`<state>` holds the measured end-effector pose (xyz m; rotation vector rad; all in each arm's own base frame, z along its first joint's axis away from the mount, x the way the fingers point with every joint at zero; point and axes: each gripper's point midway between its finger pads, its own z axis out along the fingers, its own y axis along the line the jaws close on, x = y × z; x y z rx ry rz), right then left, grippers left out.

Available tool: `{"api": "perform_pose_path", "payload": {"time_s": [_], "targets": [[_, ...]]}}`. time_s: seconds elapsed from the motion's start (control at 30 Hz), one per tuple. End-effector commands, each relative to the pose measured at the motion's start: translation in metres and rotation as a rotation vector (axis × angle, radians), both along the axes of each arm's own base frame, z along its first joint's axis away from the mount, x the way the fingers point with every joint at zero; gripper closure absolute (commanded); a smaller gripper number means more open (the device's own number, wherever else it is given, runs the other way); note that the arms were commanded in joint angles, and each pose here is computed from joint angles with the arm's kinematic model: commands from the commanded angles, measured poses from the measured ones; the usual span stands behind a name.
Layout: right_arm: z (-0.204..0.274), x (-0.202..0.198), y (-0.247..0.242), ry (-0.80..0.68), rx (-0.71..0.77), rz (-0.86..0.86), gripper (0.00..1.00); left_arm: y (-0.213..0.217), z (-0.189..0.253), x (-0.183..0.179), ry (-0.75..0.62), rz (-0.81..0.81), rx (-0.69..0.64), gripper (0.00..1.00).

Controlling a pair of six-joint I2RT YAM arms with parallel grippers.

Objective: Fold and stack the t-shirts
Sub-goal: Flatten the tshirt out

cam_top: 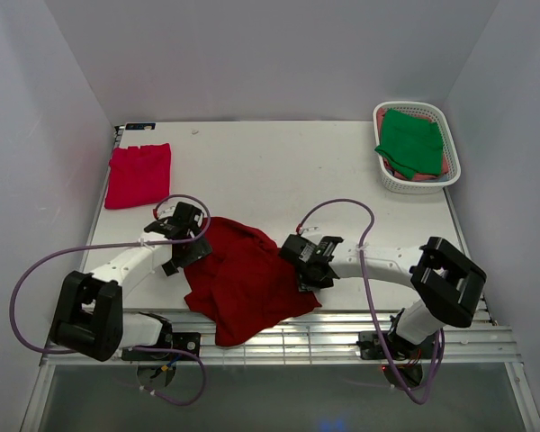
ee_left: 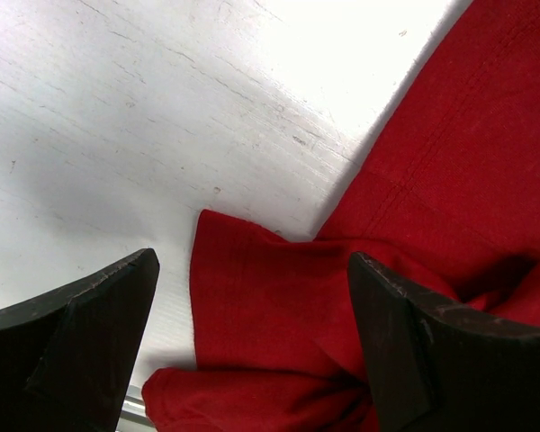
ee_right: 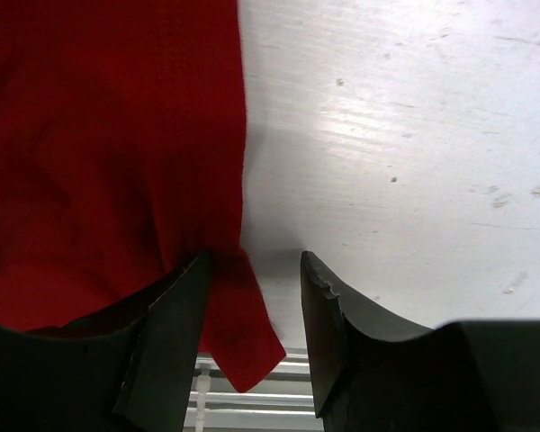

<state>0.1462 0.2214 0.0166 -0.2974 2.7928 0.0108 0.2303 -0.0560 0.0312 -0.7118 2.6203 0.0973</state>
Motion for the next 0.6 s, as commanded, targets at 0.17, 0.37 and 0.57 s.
{"api": "perform_pose_path", "payload": {"time_s": [0.17, 0.37, 0.57], "targets": [[0.018, 0.012, -0.063, -0.102, -0.307, -0.078, 0.48, 0.003, 0.010, -0.001, -0.032, 0.000, -0.006, 0.03], [0.035, 0.019, -0.054, -0.138, -0.252, -0.096, 0.48, 0.004, 0.000, -0.008, -0.015, 0.025, -0.009, 0.08], [0.052, 0.023, -0.047, -0.168, -0.202, -0.106, 0.48, 0.007, -0.011, -0.008, 0.006, 0.036, 0.009, 0.40]]}}
